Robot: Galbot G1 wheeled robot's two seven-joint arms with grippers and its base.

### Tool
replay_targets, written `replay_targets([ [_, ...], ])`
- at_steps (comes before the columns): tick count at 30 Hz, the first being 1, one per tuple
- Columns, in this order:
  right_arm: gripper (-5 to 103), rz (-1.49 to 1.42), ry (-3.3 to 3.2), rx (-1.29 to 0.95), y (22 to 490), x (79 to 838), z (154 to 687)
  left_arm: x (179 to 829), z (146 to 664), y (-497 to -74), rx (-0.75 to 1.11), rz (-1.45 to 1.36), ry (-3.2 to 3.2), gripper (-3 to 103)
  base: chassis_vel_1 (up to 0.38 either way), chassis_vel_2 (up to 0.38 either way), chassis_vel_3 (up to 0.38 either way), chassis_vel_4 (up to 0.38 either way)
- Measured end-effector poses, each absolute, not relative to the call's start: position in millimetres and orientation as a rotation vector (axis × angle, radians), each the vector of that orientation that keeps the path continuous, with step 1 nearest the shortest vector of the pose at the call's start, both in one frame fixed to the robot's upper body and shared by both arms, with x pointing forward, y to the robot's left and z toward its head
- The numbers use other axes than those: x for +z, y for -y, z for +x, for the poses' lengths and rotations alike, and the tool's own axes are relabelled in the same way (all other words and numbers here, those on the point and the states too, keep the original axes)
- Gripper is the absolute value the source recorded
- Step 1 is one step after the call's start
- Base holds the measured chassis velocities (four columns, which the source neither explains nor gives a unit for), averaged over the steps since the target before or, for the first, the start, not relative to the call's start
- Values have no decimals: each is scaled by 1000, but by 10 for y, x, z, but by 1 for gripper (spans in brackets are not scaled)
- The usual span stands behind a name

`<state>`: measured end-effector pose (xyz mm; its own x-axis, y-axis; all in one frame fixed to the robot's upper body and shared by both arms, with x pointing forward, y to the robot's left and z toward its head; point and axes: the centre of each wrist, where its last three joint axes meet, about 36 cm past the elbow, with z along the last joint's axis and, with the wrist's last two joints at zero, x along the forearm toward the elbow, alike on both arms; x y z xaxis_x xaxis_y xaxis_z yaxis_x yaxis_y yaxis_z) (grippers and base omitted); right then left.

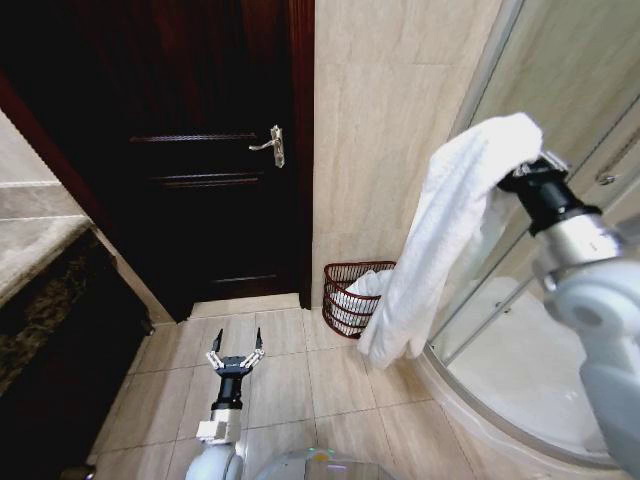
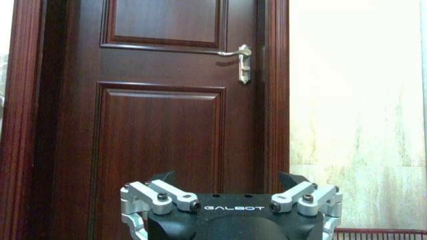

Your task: Discard the used towel into the hamper.

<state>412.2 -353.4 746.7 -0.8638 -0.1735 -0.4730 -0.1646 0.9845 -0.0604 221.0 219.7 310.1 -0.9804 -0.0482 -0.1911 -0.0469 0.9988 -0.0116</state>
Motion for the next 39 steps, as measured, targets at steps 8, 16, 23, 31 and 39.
replay_targets([
  [8,8,-249,-2606,11,3867,8129,4593,3110,2263,-2183,-10,-84,-2952,100,0,0,0,0],
  [16,8,-231,-2634,35,3557,8403,5148,3118,2267,-2145,-11,-100,-2962,100,0,0,0,0],
  [23,8,-95,-2623,-8,3488,8796,5704,3087,2291,-2131,-25,-118,-2964,100,0,0,0,0],
  [31,8,-78,-2609,31,3227,9030,6057,3101,2293,-2161,-39,-138,-2956,100,0,0,0,0],
  [39,8,-82,-2598,62,2955,9004,6370,3108,2299,-2170,-39,-144,-2953,100,0,0,0,0],
])
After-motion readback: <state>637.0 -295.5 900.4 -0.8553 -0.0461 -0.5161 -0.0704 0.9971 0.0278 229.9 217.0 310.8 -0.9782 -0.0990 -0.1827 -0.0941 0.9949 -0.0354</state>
